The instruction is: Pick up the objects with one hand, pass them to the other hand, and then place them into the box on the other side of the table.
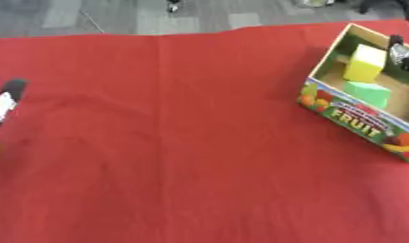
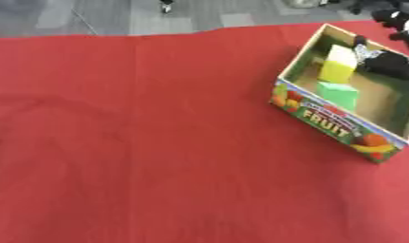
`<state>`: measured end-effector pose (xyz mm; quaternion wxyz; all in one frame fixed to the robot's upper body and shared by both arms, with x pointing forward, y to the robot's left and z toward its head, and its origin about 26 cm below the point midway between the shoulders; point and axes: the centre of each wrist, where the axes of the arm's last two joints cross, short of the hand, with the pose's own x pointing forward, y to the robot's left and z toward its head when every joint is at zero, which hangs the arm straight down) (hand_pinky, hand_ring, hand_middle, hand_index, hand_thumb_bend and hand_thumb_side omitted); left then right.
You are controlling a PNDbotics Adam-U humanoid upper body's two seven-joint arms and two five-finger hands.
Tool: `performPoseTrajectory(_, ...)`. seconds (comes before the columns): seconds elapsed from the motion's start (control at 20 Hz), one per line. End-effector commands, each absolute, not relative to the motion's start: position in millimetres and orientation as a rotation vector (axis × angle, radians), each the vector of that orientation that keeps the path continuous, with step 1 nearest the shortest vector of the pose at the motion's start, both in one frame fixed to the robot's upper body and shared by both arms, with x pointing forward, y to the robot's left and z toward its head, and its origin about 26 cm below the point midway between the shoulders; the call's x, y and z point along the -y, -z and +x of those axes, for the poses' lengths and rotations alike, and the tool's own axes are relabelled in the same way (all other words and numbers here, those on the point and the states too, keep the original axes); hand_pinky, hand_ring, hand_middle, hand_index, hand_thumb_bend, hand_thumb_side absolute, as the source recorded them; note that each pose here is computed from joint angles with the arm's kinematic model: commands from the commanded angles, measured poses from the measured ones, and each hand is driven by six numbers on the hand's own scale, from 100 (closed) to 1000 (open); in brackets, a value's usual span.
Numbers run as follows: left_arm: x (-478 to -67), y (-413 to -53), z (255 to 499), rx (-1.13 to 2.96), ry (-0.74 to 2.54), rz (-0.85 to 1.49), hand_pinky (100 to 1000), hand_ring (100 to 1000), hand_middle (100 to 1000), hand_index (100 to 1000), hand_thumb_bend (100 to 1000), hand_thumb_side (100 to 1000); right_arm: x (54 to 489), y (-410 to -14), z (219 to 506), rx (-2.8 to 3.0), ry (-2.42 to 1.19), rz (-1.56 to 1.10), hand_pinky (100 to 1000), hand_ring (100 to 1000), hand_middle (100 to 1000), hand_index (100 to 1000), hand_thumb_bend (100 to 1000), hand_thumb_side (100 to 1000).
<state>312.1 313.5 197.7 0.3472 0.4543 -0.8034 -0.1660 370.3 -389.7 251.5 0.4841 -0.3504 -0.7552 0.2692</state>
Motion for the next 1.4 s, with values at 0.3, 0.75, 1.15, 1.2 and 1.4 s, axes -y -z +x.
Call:
performPoseTrajectory(0.3, -334, -217, 307, 1.97, 0.549, 1.178, 772, 730, 676, 846, 564, 517, 371, -290, 349, 1.974, -0.712, -0.738, 875, 912, 830, 886, 124, 354)
performPoseTrajectory(0.75, -364, -217, 308, 1.725, 0.648, 1.088, 784, 745, 698, 850, 552, 587, 354, -300, 338, 2.032, -0.76, -0.689, 870, 900, 819, 882, 112, 311)
performPoseTrajectory(1.15, -385, -210, 303, 1.541, 0.753, 0.974, 797, 759, 717, 863, 574, 633, 355, -297, 338, 2.021, -0.757, -0.713, 868, 897, 817, 879, 110, 313)
performPoseTrajectory(1.2, -386, -211, 302, 1.523, 0.775, 0.965, 798, 760, 719, 863, 585, 622, 355, -297, 338, 2.016, -0.757, -0.716, 868, 897, 817, 879, 109, 320)
performPoseTrajectory(1.4, -392, -213, 303, 1.444, 0.859, 0.982, 804, 770, 729, 858, 641, 529, 357, -294, 339, 2.006, -0.757, -0.726, 868, 894, 814, 877, 110, 319)
